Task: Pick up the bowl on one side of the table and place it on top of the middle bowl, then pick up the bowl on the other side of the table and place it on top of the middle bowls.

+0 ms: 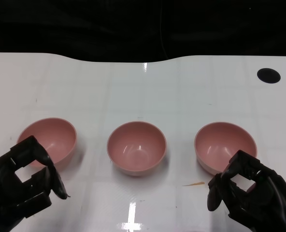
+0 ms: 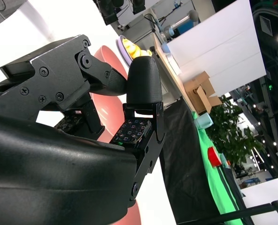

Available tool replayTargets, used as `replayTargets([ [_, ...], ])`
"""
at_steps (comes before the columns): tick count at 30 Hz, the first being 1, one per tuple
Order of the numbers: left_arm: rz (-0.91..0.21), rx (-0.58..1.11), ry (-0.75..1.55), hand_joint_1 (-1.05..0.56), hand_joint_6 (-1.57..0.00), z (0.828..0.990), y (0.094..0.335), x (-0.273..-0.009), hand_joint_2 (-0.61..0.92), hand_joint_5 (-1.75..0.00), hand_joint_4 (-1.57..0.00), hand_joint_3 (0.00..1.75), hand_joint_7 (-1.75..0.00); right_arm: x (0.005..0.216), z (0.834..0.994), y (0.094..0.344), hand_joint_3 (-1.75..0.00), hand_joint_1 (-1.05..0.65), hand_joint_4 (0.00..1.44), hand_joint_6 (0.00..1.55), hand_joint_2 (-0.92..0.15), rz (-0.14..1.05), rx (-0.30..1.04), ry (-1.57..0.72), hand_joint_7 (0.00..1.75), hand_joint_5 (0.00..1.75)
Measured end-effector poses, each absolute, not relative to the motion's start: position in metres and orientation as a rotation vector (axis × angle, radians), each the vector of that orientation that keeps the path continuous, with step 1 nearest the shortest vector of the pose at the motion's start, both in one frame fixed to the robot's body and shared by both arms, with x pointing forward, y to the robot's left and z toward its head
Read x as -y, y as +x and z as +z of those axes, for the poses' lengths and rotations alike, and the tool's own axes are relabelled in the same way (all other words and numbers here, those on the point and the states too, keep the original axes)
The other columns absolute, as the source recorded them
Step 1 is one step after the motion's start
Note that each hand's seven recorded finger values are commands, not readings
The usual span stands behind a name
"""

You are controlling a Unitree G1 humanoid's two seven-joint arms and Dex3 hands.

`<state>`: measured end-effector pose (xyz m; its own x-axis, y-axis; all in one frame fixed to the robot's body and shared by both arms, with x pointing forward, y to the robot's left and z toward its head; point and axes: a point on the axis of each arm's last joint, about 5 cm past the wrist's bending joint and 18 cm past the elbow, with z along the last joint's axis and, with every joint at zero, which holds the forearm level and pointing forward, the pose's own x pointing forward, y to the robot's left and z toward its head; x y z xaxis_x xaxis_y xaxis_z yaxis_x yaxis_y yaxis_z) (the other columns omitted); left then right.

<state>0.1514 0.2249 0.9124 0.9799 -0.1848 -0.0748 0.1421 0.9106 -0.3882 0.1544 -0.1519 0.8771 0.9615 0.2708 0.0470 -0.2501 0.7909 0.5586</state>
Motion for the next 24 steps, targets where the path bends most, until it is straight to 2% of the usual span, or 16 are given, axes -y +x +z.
replayTargets([
  [18, -0.174, -0.102, -0.4, 0.03, -0.62, 0.9122, 0.1514, -0.2252, 0.71, -1.75, -0.82, 1.38, -1.75, 0.1524, 0.8769, 0.1547, -1.12, -0.11, 0.94, 0.89, -0.52, 0.302, -0.029, 0.598, 1.3, 1.64],
  [21, -0.169, -0.074, -0.363, 0.03, -0.59, 0.9122, 0.1517, -0.2261, 0.63, -1.75, -0.78, 1.34, -1.75, 0.1527, 0.8766, 0.1551, -1.13, -0.12, 0.96, 0.92, -0.51, 0.303, -0.029, 0.599, 1.27, 1.61],
  [22, -0.162, -0.056, -0.333, 0.0, -0.54, 0.9129, 0.1519, -0.226, 0.57, -1.75, -0.68, 1.32, -1.7, 0.1528, 0.8766, 0.155, -1.13, -0.12, 0.96, 0.92, -0.51, 0.301, -0.03, 0.598, 1.26, 1.61],
  [24, -0.154, -0.02, -0.272, -0.01, -0.52, 0.9145, 0.1526, -0.2248, 0.53, -1.75, -0.63, 1.31, -1.67, 0.1527, 0.8767, 0.1551, -1.13, -0.11, 0.96, 0.92, -0.51, 0.294, -0.033, 0.597, 1.27, 1.62],
])
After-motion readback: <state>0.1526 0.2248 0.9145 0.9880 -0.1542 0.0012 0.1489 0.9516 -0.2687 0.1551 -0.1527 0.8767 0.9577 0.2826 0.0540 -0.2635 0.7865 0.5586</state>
